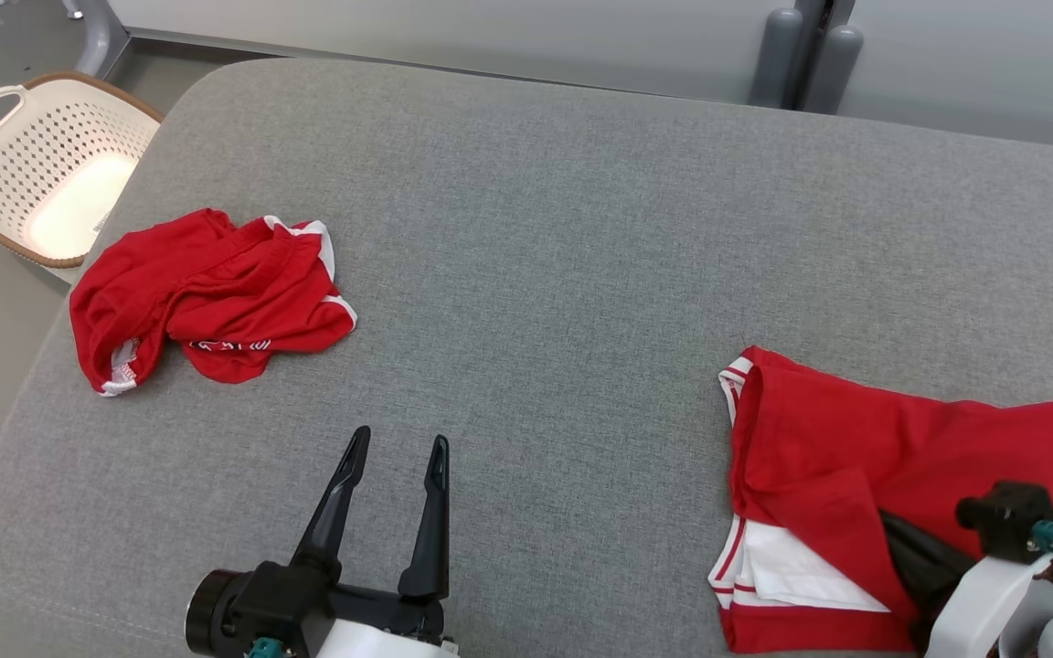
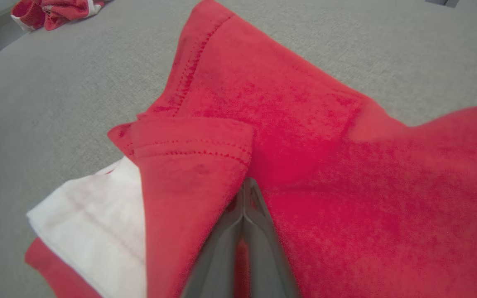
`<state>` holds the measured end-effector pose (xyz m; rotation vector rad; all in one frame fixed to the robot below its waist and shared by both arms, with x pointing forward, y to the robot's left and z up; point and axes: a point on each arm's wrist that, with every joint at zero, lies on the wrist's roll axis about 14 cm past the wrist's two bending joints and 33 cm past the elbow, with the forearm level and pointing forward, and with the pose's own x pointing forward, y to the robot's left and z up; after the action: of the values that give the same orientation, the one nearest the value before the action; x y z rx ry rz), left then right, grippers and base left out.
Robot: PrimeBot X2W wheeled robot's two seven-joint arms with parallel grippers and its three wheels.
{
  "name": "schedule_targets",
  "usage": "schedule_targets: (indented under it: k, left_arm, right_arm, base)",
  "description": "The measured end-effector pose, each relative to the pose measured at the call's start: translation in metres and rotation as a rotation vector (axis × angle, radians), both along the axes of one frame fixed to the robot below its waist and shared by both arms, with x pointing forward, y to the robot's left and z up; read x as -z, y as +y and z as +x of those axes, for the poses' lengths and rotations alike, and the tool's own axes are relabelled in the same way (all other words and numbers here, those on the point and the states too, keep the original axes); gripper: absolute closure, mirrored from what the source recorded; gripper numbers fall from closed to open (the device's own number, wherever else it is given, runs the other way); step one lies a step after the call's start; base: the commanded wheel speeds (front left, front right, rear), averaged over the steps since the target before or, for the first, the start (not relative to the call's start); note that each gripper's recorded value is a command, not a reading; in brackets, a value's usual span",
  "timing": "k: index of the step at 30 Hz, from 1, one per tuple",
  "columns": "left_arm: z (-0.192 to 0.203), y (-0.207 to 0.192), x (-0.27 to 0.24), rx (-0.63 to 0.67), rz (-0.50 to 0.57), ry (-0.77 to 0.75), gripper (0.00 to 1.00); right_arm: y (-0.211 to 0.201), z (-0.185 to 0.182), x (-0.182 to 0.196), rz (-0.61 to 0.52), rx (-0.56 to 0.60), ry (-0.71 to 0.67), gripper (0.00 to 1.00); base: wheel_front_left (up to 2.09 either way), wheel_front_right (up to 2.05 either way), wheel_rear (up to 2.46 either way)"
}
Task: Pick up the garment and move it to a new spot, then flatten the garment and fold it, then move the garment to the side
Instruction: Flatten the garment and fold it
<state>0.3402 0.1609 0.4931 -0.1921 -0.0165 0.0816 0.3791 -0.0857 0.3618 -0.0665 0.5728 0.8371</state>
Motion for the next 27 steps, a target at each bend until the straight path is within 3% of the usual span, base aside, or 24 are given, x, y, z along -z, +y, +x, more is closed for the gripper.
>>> schedule_targets:
  k: [10,16,21,27]
  left_arm:
    - [0.002,0.002,-0.005,-0.012,-0.001,-0.014,0.0]
    - [0.004,-0.001,-0.008,-0.001,-0.004,-0.026,0.0]
    - [0.007,-0.006,-0.009,0.017,-0.004,-0.031,0.0]
    - [0.013,-0.019,-0.01,0.074,0.004,-0.044,0.0]
  right_arm:
    - [0.04,-0.053,-0.004,0.099,-0.168,0.09,1.0]
    - [0.074,-0.07,-0.022,0.211,-0.205,0.09,1.0]
    - [0.057,-0.023,-0.044,0.23,-0.057,-0.049,1.0]
    - [-0.009,0.019,-0.054,0.165,0.21,-0.183,1.0]
  base:
    - [0.0,0.0,0.0]
    - [0.0,0.0,0.0]
    - [0.0,0.0,0.0]
    - [0.0,0.0,0.0]
